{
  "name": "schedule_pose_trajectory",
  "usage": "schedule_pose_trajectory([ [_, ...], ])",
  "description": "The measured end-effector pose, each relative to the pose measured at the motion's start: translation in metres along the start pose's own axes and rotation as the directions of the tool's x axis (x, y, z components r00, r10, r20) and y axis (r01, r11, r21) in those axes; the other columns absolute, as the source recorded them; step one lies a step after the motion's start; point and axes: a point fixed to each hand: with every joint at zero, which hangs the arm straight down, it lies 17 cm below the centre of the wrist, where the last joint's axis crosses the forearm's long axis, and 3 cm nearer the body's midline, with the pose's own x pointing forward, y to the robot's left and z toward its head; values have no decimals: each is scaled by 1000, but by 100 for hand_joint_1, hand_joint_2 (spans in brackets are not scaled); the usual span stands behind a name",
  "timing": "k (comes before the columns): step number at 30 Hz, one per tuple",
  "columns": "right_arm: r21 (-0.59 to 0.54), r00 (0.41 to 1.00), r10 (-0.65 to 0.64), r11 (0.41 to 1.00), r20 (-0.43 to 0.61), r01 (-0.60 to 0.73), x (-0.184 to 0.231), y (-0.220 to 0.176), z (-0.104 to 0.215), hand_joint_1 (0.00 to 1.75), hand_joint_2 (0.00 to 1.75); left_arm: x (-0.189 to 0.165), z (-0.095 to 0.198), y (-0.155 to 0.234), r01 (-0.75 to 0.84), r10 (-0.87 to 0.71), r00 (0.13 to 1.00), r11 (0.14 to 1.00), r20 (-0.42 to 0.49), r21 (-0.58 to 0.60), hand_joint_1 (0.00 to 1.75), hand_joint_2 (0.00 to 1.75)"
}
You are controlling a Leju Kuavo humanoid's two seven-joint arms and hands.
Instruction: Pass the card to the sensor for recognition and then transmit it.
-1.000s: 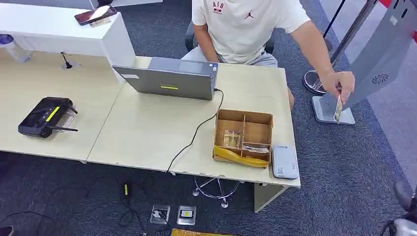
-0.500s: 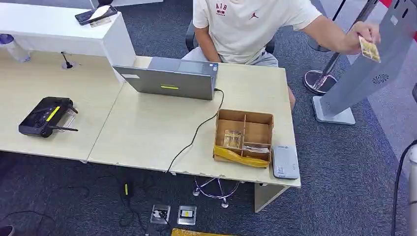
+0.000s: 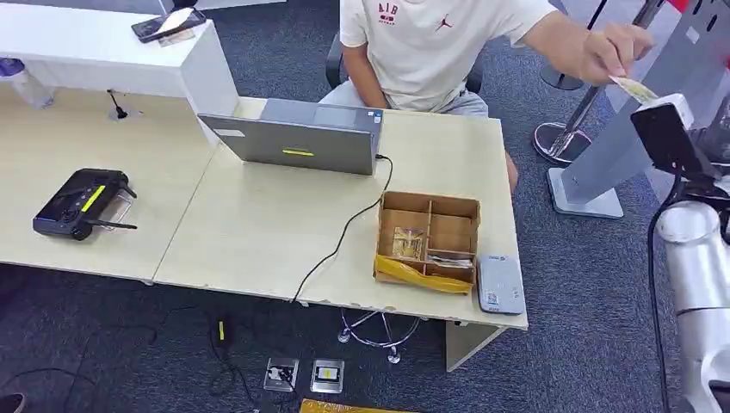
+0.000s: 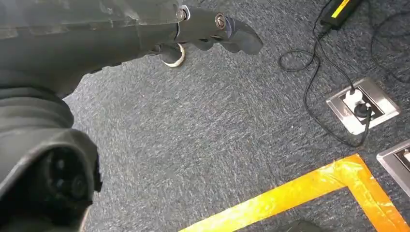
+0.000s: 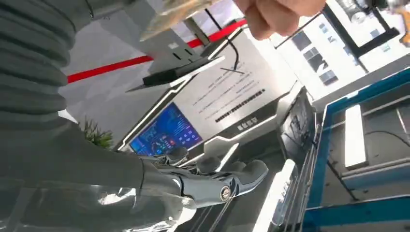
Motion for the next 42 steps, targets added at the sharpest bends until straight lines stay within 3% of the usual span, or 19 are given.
schedule_pose_trajectory([
  [5, 33, 1000, -9, 999, 19, 8, 13, 14, -2, 0, 175, 0, 0, 0, -3, 3, 1000, 1000, -3, 0, 0, 0],
  [6, 39, 1000, -10, 999, 21, 9, 15, 17, -2, 26, 175, 0, 0, 0, -3, 3, 1000, 1000, -3, 0, 0, 0],
  [7, 45, 1000, -11, 999, 24, 10, 16, 19, -2, 152, 175, -1, 0, 0, -5, 5, 1000, 1000, -4, 0, 0, 0],
  [13, 51, 1000, -11, 999, 26, 10, 17, 21, -2, 152, 175, -1, 0, 0, -5, 5, 1000, 1000, -4, 0, 0, 0],
  [14, 61, 999, -14, 998, 29, 12, 20, 25, -2, 175, 175, -1, 0, 0, -6, 6, 1000, 1000, -5, 0, 0, 0],
  [20, 127, 999, -28, 992, 39, 22, 30, 46, 1, 175, 175, -2, 0, 0, -8, 8, 1000, 1000, -8, 2, 0, 0],
  [35, 154, 999, -31, 988, 21, 27, 26, 58, 6, 175, 175, -3, 1, 0, -11, 11, 1000, 1000, -11, 2, 0, 0],
  [42, 251, 999, -32, 967, -19, 36, 19, 87, 31, 175, 175, -5, 1, 1, -23, 23, 1000, 1000, -22, 9, 0, 0],
])
